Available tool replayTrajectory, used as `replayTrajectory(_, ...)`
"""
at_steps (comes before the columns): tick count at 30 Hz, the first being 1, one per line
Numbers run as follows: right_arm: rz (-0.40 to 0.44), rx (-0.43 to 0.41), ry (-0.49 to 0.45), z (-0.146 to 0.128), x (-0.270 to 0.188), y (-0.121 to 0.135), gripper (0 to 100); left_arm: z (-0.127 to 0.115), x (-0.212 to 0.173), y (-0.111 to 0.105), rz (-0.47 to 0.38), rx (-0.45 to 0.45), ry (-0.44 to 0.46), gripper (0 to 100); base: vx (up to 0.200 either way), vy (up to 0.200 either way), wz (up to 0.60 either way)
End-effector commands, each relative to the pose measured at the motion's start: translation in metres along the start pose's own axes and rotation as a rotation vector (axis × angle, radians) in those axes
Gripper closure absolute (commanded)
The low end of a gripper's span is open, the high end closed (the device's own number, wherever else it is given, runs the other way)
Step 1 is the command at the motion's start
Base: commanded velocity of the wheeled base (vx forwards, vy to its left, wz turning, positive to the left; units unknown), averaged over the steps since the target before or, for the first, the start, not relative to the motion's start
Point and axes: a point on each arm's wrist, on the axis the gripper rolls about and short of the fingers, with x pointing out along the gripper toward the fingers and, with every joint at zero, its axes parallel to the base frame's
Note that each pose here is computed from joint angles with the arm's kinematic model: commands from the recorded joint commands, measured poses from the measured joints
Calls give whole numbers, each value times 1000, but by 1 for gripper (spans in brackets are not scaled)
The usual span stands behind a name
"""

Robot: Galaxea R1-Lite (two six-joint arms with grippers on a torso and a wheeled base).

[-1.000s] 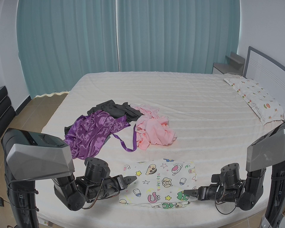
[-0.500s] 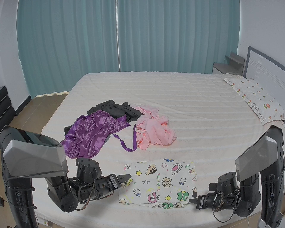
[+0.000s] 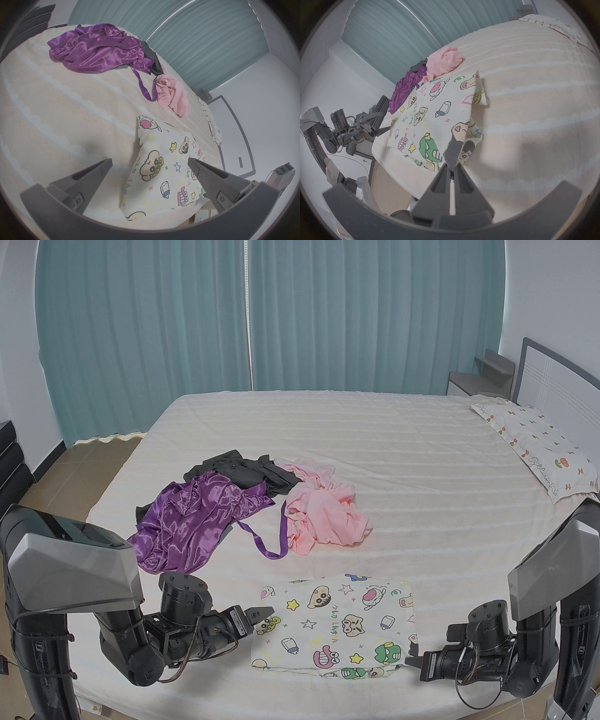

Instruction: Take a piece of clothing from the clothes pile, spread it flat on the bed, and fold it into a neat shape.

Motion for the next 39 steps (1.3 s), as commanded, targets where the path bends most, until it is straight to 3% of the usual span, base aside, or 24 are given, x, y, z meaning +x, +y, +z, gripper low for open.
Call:
replayTrajectory(1,-19,-1,37,-3,-10,1,100,-1,1,1,4,-1,3,0,0,0,0)
replayTrajectory(16,-71,-32,170,-17,-14,0,100,-2,2,3,11,-2,7,0,0,0,0)
replayTrajectory(21,-62,-33,150,-15,-14,1,100,-1,3,2,9,-2,6,0,0,0,0)
replayTrajectory(22,-62,-33,150,-15,-14,1,0,-1,3,2,9,0,6,0,0,0,0)
replayTrajectory(28,-44,-34,100,-9,-14,2,0,-2,3,3,11,0,7,0,0,0,0)
replayTrajectory(34,-14,-5,-139,19,-20,1,0,-1,3,2,9,-2,4,0,0,0,0)
replayTrajectory(39,-14,15,-223,43,15,-8,0,-1,3,3,8,-2,5,0,0,0,0)
